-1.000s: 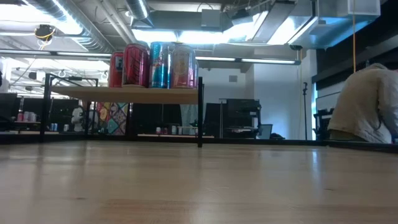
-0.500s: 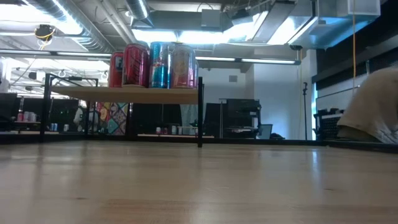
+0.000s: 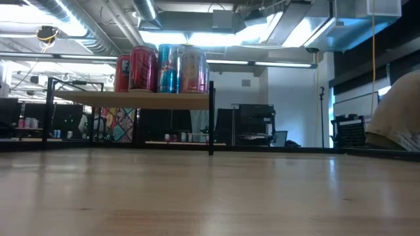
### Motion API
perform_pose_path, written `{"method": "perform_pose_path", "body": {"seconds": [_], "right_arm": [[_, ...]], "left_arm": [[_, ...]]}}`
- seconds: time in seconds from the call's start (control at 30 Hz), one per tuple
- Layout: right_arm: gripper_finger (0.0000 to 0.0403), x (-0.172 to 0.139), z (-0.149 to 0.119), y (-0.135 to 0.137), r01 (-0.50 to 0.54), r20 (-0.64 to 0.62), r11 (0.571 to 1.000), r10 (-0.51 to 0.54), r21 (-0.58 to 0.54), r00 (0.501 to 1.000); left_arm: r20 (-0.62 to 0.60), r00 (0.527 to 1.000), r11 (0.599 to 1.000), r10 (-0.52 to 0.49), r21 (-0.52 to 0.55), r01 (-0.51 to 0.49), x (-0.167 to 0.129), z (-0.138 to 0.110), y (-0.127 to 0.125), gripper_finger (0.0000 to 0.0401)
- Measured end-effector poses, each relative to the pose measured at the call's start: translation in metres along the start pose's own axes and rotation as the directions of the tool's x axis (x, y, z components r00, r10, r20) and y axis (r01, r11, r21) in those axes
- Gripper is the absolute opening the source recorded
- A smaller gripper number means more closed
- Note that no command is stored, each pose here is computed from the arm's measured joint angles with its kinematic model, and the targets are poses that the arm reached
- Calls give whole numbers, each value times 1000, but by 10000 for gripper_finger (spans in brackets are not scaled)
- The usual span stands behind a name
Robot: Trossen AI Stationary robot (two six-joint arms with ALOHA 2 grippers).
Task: Place canned beverage on shelf
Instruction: Move the orange soda can to the center of the table
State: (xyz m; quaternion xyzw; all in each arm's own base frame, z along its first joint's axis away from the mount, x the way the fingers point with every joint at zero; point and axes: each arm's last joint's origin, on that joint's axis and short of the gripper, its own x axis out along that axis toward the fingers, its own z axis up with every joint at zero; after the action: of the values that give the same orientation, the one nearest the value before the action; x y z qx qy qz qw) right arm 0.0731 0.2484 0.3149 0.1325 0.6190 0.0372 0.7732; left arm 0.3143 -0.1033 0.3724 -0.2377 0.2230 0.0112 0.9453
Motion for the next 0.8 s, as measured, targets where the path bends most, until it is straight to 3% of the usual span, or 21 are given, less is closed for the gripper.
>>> {"method": "perform_pose_path", "body": {"seconds": [0.2,0.37,0.8], "right_arm": [[340,22,-3,10,73,-37,997,-74,-29,997],[340,34,-3,18,72,-47,997,-73,-21,996],[340,69,-7,27,192,-97,981,-189,23,977]], "left_arm": [[1,1000,1000,-1,0,1,0,0,0,366],[1,1000,1000,-1,0,1,0,0,0,366],[9,1000,1000,10,1,-10,0,0,0,366]]}}
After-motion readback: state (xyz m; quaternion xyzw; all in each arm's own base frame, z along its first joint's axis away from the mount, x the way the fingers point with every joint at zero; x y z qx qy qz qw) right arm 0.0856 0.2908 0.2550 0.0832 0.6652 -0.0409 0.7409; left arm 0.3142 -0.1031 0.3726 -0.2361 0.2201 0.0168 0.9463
